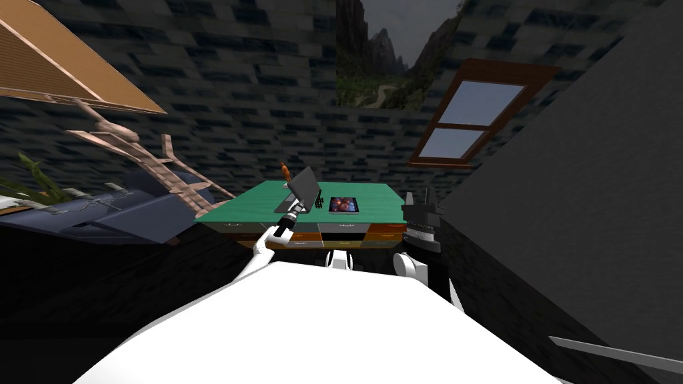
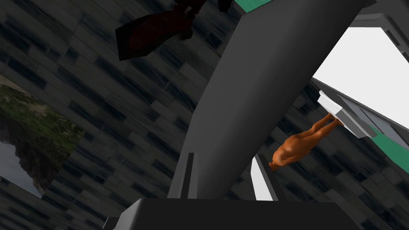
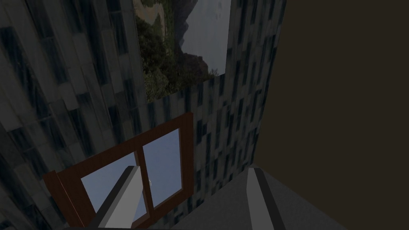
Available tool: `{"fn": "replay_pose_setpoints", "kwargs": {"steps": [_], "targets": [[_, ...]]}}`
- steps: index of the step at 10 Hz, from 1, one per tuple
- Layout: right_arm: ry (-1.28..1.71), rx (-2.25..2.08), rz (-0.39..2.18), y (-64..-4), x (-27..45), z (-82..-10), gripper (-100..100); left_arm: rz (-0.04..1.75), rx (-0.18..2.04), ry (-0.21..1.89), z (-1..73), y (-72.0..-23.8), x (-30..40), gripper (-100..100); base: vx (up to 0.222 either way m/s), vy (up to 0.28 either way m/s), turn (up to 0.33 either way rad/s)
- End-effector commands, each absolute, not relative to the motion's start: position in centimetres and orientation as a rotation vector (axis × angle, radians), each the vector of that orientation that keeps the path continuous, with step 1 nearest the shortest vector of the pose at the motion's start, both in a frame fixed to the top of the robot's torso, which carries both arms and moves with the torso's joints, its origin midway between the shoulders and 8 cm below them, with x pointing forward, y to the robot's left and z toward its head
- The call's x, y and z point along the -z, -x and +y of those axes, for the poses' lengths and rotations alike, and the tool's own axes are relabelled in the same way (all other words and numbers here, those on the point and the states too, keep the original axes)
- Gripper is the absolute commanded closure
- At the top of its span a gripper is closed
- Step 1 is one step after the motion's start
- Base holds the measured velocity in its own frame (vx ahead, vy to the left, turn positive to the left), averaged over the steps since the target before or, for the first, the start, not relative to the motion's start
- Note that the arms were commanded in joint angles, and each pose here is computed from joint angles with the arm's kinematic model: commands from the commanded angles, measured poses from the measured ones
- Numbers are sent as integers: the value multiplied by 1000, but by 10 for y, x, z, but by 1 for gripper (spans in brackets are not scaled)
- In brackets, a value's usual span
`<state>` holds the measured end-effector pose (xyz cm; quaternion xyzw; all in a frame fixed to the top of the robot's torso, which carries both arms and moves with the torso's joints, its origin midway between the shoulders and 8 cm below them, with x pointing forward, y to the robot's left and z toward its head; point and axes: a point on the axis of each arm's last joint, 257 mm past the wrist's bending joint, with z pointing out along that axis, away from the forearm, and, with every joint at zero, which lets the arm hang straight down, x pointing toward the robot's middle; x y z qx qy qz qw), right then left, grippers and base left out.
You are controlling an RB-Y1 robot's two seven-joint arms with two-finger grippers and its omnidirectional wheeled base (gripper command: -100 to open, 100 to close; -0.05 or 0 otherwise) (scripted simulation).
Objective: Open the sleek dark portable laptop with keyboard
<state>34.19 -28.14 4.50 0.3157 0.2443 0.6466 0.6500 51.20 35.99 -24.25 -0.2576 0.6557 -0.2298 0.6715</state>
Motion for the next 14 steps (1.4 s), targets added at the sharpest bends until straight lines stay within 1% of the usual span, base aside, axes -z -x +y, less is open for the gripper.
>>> {"fn": "replay_pose_setpoints", "kwargs": {"steps": [1,3,4,6,8,9,11,12,13,14], "targets": [[-717,-1469,555,-342,-45,-281,0,1468,547,589,356,-534,239,100,-65,4,-5],[-717,-1469,555,-342,-45,-281,0,1501,529,616,362,-531,261,100,-1,7,-2],[-717,-1469,555,-342,-45,-281,0,1456,581,608,356,-546,240,100,-89,12,47],[-717,-1469,555,-342,-45,-281,0,1460,583,614,355,-561,240,100,-79,9,0],[-717,-1469,555,-342,-45,-281,0,1494,564,641,361,-557,262,100,9,2,-6],[-717,-1469,555,-342,-45,-281,0,1451,613,636,356,-572,242,100,-79,2,47],[-717,-1469,555,-342,-45,-281,0,1456,614,642,354,-586,241,100,-76,15,6],[-717,-1469,555,-342,-45,-281,0,1485,598,667,360,-582,260,100,-15,7,-17],[-717,-1469,555,-342,-45,-281,0,1447,643,668,355,-598,242,100,-82,18,37],[-717,-1469,555,-342,-45,-281,0,1442,648,663,353,-604,236,100,-102,17,19]]}}
